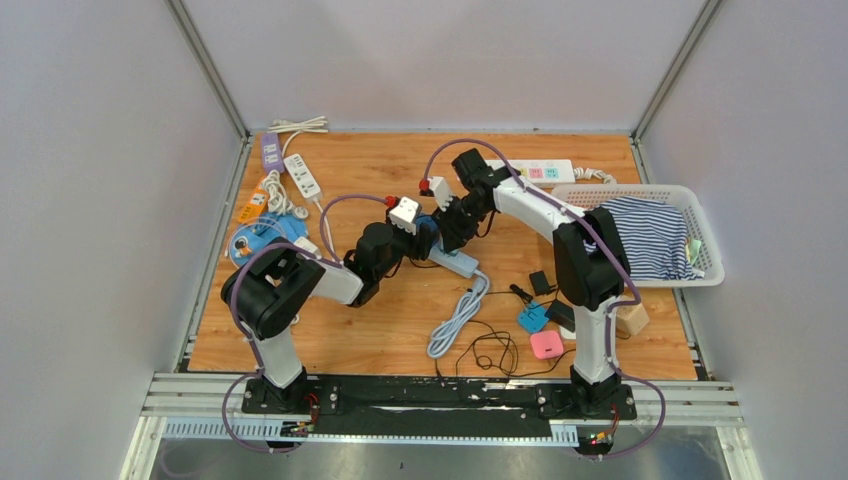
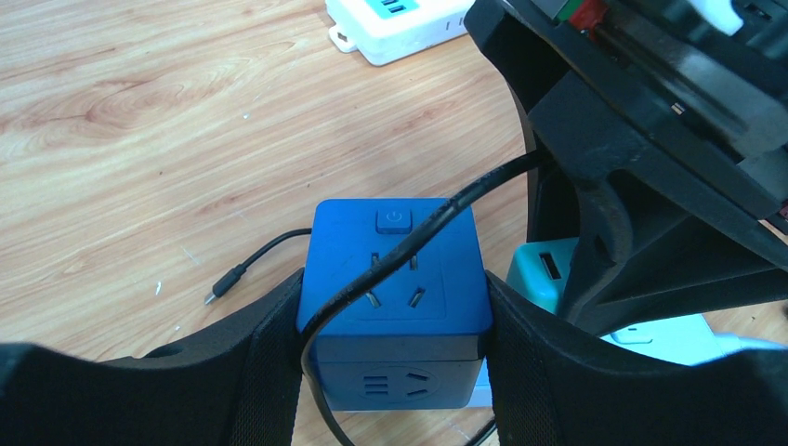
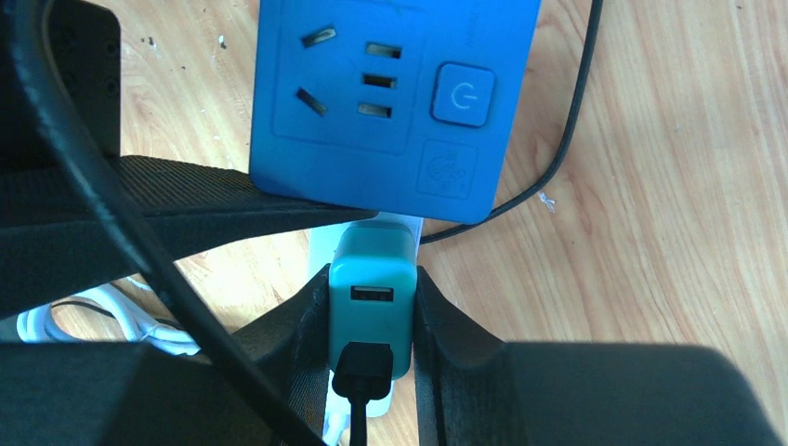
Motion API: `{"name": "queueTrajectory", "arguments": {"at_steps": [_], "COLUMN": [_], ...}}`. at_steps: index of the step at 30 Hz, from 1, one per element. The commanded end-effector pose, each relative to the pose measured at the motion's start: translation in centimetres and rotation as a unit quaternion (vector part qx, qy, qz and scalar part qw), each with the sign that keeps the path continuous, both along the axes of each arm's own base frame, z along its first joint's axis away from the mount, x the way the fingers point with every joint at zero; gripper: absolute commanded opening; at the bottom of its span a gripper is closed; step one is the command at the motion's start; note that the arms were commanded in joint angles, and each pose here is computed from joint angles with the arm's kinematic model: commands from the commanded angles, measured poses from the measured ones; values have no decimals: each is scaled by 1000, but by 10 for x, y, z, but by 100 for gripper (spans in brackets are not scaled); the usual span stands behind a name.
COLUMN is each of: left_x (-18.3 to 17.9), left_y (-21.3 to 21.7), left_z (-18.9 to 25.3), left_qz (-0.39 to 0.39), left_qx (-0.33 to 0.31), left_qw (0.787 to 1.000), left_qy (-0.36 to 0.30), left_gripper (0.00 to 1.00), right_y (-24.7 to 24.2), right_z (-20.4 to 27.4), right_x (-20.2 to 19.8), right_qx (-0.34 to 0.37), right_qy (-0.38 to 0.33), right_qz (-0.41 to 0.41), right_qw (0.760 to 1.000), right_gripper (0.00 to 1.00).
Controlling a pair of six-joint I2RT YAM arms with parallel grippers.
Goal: Pull the plug off the socket
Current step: Remove the plug from the socket.
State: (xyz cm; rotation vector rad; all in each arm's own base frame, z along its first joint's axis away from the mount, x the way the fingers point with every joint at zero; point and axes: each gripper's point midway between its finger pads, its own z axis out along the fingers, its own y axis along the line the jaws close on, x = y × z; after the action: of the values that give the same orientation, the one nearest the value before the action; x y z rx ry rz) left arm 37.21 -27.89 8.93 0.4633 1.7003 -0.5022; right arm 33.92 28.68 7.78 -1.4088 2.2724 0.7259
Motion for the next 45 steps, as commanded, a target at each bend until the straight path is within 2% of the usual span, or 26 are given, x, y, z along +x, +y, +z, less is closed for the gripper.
{"name": "queueTrajectory", "arguments": {"at_steps": [1, 5, 9, 12, 16, 23, 28, 35, 45], "left_x": [-16, -17, -17, -17, -17, -19, -19, -19, -19], "left_y": [-15, -14, -15, -15, -17, -19, -20, -20, -22], "left_z": [-20, -20, -20, -20, -20, -21, -22, -23, -23], "left_qz": [-47, -47, -49, -49, -54, -57, -60, -60, -61], "left_qx": [25, 25, 25, 26, 25, 28, 31, 32, 36], "left_qw": [998, 998, 998, 998, 998, 998, 998, 997, 997], "left_qy": [23, 22, 23, 23, 23, 21, 22, 23, 23], "left_gripper": [0, 0, 0, 0, 0, 0, 0, 0, 0], "right_y": [52, 52, 29, 22, 27, 44, 20, 43, 32], "right_z": [63, 67, 43, 34, 39, 62, 44, 60, 59], "right_x": [-33, -31, 12, 24, 21, -4, 26, -1, 7], "right_qx": [146, 136, 36, 23, 51, 133, 37, 116, 97], "right_qy": [16, 3, -62, -67, -49, 0, -69, -17, -38], "right_qz": [117, 115, 18, -22, -19, 38, -21, 37, 30], "right_qw": [982, 984, 997, 997, 997, 990, 997, 992, 994], "right_gripper": [0, 0, 0, 0, 0, 0, 0, 0, 0]}}
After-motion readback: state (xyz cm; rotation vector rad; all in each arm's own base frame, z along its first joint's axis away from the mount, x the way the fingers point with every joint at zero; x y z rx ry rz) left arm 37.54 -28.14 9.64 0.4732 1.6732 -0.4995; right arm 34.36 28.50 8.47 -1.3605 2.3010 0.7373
